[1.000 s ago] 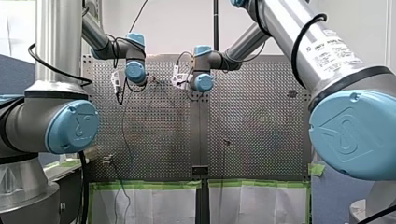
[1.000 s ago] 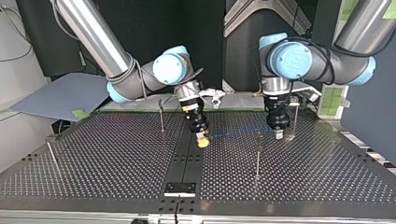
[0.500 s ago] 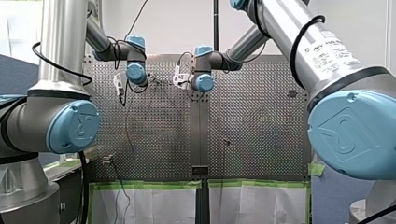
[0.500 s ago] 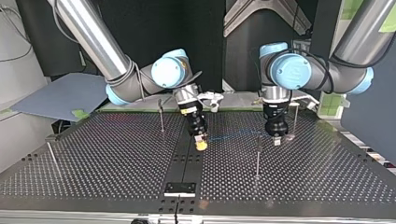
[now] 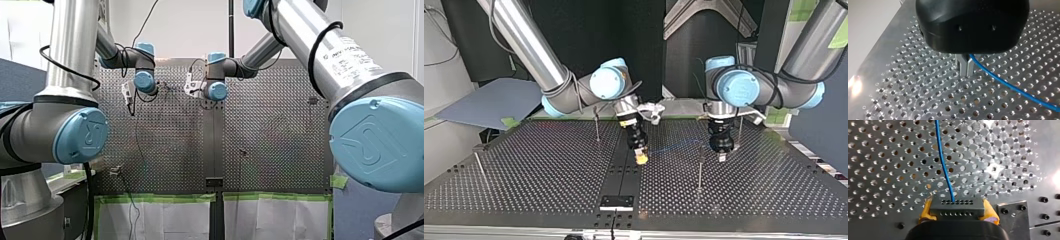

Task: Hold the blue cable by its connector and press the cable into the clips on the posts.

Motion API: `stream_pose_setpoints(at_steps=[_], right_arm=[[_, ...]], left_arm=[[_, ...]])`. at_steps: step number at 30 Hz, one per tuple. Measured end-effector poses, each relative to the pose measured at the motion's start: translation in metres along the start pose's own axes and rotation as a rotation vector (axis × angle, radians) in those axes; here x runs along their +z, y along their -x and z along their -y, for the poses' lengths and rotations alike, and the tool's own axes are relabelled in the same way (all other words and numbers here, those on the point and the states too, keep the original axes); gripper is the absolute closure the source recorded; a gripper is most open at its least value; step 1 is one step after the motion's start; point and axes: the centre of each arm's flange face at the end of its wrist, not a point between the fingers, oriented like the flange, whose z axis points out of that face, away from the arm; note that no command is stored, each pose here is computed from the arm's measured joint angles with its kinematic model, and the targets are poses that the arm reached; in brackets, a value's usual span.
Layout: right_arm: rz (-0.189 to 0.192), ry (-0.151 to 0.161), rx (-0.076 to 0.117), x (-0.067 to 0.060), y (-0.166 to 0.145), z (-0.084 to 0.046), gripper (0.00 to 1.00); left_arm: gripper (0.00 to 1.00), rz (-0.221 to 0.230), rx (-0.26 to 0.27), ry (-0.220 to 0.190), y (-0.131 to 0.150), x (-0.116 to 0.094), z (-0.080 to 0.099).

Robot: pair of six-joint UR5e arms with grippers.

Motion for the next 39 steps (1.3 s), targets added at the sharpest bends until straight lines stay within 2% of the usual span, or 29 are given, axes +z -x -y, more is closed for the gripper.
stream_pose_setpoints(at_steps=[9, 13, 27, 34, 39], right_arm=[[-0.032, 0.001, 0.001, 0.014, -0.009, -0.001, 1.00], [-0.037, 0.005, 0.001, 0.020, -0.007, -0.004, 1.00], [-0.055, 0.051, 0.003, 0.042, 0.000, -0.033, 1.00], [-0.063, 0.065, 0.003, 0.045, -0.003, -0.039, 1.00], [-0.062, 0.066, 0.003, 0.045, -0.003, -0.040, 1.00]], left_arm=[[0.99, 0.034, -0.059, -0.027, 0.018, 0.016, -0.002], [0.99, 0.037, -0.079, -0.038, 0.020, 0.020, -0.006], [0.99, -0.009, -0.114, -0.075, 0.004, 0.042, -0.008], [0.99, -0.037, -0.109, -0.065, -0.002, 0.048, -0.010], [0.99, -0.039, -0.100, -0.055, -0.003, 0.049, -0.012]])
